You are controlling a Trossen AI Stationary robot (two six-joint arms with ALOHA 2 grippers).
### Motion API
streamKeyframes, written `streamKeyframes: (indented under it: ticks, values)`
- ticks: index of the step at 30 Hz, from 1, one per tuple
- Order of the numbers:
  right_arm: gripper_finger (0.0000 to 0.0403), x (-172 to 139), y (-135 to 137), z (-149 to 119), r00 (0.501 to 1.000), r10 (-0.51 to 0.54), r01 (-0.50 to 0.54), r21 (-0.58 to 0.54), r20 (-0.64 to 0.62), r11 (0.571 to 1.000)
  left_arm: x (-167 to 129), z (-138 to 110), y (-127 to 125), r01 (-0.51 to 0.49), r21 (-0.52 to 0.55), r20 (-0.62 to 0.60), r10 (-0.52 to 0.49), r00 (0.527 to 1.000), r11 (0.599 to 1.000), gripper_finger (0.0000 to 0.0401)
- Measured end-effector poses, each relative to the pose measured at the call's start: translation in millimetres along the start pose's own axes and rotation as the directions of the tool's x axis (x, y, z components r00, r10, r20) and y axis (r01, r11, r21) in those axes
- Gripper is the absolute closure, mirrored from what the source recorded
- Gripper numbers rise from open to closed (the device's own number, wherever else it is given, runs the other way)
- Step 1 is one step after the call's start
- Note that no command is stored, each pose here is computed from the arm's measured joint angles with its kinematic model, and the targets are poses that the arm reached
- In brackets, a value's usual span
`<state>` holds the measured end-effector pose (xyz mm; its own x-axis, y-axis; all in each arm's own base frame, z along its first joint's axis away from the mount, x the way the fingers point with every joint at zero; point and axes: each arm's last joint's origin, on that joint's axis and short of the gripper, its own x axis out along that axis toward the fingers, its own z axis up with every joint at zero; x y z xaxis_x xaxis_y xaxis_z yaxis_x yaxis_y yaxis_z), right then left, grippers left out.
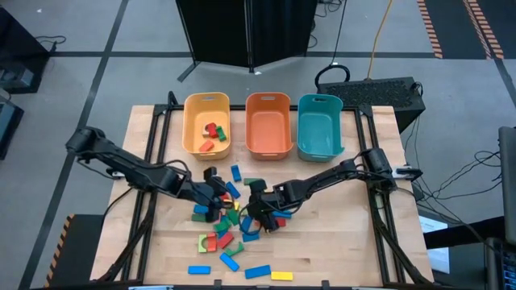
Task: Sort blocks by size
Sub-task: Put the top light green arch block into the yellow bin
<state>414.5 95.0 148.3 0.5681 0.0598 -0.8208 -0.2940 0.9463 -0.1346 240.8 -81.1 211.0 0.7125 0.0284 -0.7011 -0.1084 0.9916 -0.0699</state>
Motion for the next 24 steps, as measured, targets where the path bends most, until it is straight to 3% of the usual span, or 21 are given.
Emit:
streamKeyframes:
  ticks: [4,12,24]
  values:
    - [0.0097,6,-1,-1,1.000,-0.003,0.003,0.025,0.001,1.000,6,-3,-1,-0.009,-0.004,-0.024,0.009,1.000,1.000,0.0194]
    - [0.0150,24,-8,-10,1.000,0.001,0.001,0.077,-0.024,0.997,11,-5,-1,-0.017,-0.041,-0.048,0.015,0.999,0.999,0.0194]
    - [0.0288,23,-9,-8,1.000,-0.019,0.019,0.092,-0.005,0.996,11,-6,-2,-0.004,-0.071,-0.062,-0.001,0.998,0.997,0.0194]
